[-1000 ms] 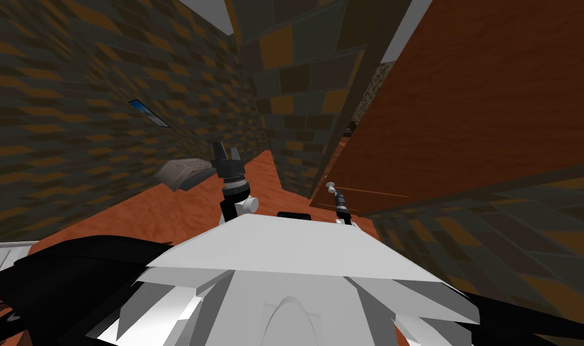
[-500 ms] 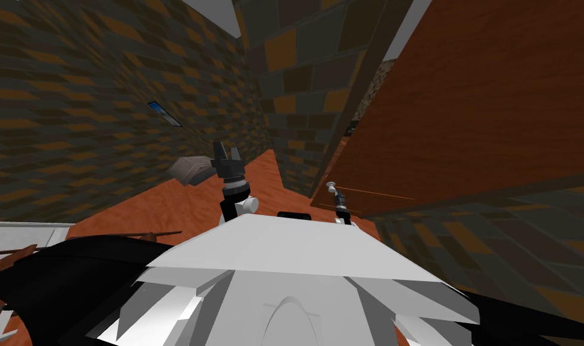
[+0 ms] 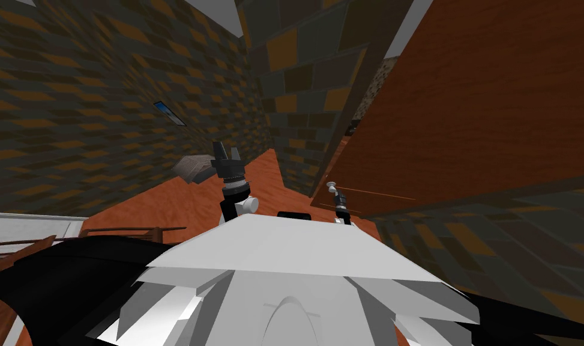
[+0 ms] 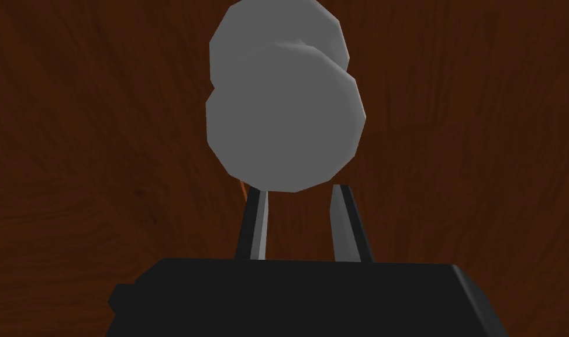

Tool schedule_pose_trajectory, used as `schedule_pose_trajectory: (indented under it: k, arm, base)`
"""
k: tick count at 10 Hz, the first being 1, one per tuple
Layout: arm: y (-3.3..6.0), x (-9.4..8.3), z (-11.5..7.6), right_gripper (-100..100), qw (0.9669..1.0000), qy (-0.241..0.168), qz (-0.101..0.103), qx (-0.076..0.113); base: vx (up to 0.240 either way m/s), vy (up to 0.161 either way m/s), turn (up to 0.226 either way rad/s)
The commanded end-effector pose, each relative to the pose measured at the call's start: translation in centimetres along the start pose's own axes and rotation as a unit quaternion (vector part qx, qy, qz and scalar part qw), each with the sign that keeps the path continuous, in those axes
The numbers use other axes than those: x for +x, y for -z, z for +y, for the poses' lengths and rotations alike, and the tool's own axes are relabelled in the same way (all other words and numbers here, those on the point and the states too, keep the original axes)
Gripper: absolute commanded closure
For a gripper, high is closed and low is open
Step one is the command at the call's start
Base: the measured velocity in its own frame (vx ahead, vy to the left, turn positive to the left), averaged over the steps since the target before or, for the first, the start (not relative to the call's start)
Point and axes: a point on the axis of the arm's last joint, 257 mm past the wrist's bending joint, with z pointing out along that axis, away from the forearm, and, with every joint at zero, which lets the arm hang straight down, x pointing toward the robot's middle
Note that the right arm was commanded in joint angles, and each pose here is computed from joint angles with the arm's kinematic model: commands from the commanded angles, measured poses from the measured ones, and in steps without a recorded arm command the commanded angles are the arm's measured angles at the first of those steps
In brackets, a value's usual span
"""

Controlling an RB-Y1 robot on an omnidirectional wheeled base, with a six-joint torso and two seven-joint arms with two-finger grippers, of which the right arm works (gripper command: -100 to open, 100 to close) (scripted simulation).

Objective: Pull the door open

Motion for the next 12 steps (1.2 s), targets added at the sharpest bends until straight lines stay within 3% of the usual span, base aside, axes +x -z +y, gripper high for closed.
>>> schedule_pose_trajectory:
  k: [1, 3, 7, 8, 12]
  arm:
    - [-1.0, 1.53, 0.8, 100, 0.9988, -0.045, 0.007, -0.017]
    - [-1.06, 1.44, 0.73, 100, 0.997, -0.076, 0.002, -0.016]
    - [-1.06, 1.44, 0.73, 100, 0.9964, -0.083, 0.002, -0.016]
    - [-1.12, 1.36, 0.65, 100, 0.9935, -0.113, -0.004, -0.016]
    - [-1.02, 1.29, 0.54, 100, 0.9935, -0.113, -0.004, -0.014]
  base:
    - [-0.075, -0.038, 0.175]
    - [-0.062, -0.031, 0.082]
    - [-0.014, -0.007, 0.007]
    - [-0.03, -0.018, 0.075]
    - [-0.021, -0.006, 0.017]
